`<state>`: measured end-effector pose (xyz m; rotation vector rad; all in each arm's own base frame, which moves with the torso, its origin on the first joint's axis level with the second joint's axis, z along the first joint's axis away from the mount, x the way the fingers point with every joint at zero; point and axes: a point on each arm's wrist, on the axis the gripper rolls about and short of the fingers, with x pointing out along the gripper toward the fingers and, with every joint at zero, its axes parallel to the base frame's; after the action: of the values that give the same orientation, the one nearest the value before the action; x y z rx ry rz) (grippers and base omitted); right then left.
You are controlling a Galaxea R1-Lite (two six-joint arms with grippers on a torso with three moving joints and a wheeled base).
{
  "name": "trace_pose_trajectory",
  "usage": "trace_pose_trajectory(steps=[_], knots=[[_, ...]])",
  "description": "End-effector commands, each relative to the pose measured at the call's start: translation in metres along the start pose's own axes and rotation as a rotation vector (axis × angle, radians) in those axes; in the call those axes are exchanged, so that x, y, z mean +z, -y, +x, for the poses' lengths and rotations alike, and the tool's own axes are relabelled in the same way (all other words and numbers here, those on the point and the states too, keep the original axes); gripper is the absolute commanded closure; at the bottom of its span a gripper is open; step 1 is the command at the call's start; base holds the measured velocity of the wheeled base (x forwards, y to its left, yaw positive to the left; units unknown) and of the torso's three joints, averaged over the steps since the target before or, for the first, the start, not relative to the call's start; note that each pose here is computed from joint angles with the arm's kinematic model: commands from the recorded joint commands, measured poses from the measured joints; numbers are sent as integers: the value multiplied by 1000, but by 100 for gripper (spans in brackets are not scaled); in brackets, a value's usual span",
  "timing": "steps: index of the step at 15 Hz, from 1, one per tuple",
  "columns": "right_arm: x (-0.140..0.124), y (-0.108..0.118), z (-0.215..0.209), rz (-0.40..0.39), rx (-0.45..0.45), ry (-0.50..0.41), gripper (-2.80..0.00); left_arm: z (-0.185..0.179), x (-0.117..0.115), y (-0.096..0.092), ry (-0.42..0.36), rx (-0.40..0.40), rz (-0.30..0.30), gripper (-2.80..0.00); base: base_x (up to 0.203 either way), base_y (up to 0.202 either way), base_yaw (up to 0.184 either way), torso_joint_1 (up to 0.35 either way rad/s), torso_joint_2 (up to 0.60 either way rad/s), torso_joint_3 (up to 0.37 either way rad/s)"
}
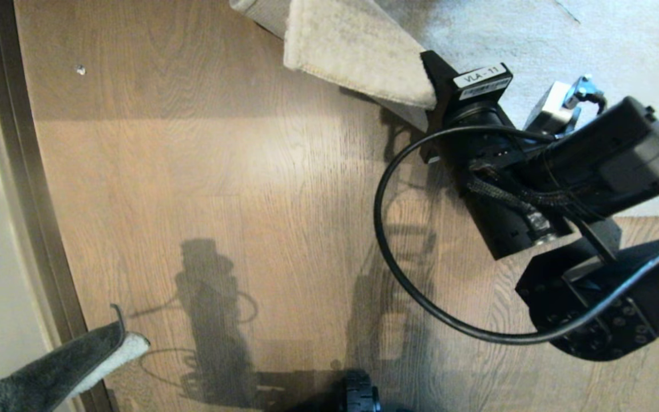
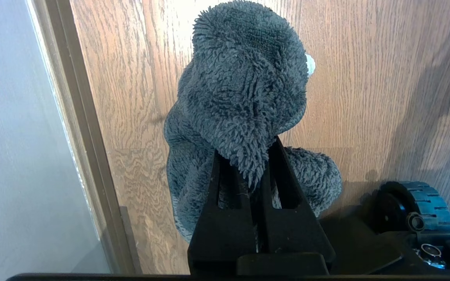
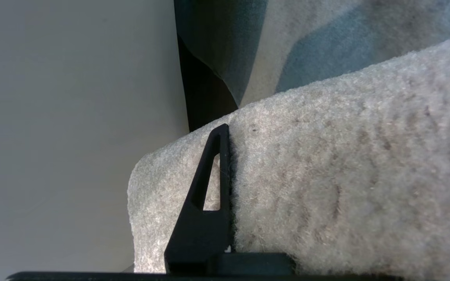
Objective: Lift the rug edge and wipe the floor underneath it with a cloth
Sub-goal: Lift up the carpet
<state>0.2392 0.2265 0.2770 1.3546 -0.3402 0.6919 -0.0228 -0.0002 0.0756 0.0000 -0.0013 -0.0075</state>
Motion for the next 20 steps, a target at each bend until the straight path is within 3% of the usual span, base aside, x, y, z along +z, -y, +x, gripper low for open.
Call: trace_pose_trajectory(steps=[1,11,20], knots=[[6,-8,-3,27,35,24,0,0,0,0,0,0,0,0,0,0,0,0,0,0],[12,-14,-7,90,45,26,0,0,0,0,0,0,0,0,0,0,0,0,0,0],[33,-6,-1,35,88,-19,0,0,0,0,0,-6,-2,0,0,0,0,0,0,0]])
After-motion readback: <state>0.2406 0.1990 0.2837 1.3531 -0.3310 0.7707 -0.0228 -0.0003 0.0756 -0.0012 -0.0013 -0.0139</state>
